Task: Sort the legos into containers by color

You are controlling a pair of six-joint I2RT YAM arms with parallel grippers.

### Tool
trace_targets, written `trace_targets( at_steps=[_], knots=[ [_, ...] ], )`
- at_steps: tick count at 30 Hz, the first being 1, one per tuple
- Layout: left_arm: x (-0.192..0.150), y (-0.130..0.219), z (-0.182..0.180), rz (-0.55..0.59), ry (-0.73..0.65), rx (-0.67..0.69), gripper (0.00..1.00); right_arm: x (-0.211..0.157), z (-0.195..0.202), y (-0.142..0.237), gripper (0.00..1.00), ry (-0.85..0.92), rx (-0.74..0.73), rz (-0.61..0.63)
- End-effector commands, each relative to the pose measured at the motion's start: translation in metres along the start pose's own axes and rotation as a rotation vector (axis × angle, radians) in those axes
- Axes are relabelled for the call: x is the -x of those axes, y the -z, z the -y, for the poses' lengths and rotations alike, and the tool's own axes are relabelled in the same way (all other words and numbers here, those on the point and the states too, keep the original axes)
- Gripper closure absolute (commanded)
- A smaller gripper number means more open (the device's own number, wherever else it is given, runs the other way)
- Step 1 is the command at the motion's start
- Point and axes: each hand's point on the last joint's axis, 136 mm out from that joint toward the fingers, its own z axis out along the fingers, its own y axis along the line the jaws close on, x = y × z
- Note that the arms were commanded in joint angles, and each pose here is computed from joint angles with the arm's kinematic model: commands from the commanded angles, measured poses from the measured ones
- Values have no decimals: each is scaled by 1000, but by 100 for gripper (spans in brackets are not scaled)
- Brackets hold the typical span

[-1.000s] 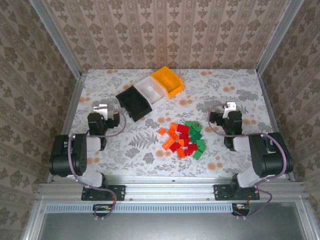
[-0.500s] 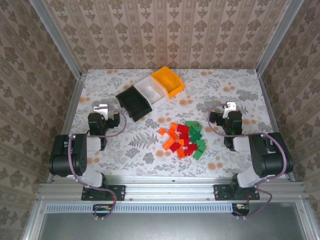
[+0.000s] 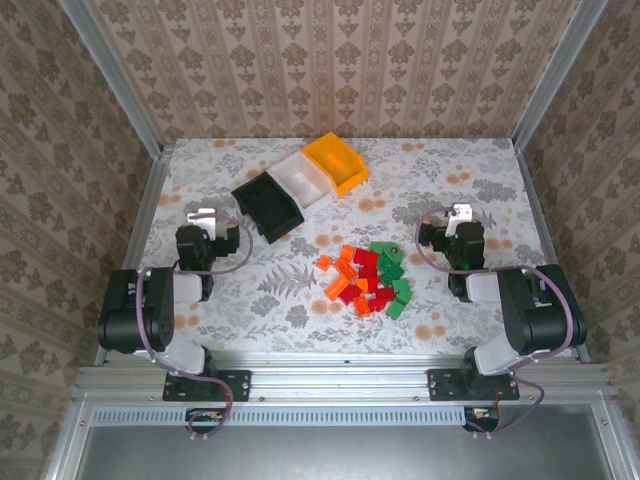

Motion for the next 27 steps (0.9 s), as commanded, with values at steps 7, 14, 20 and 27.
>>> trace_targets(
  at_steps=[7, 14, 20, 27],
  knots=[
    [7, 0, 0, 18, -15, 3, 0, 6, -2, -2, 0, -2, 16, 8],
    [7, 0, -2, 16, -3, 1, 0, 6, -2, -2, 0, -2, 16, 8],
    [17, 6, -16, -5, -3, 108, 0, 6, -2, -2, 0, -2, 17, 8],
    [108, 51, -40, -103, 366, 279, 0, 6, -1, -3, 0, -4, 16, 6]
  ],
)
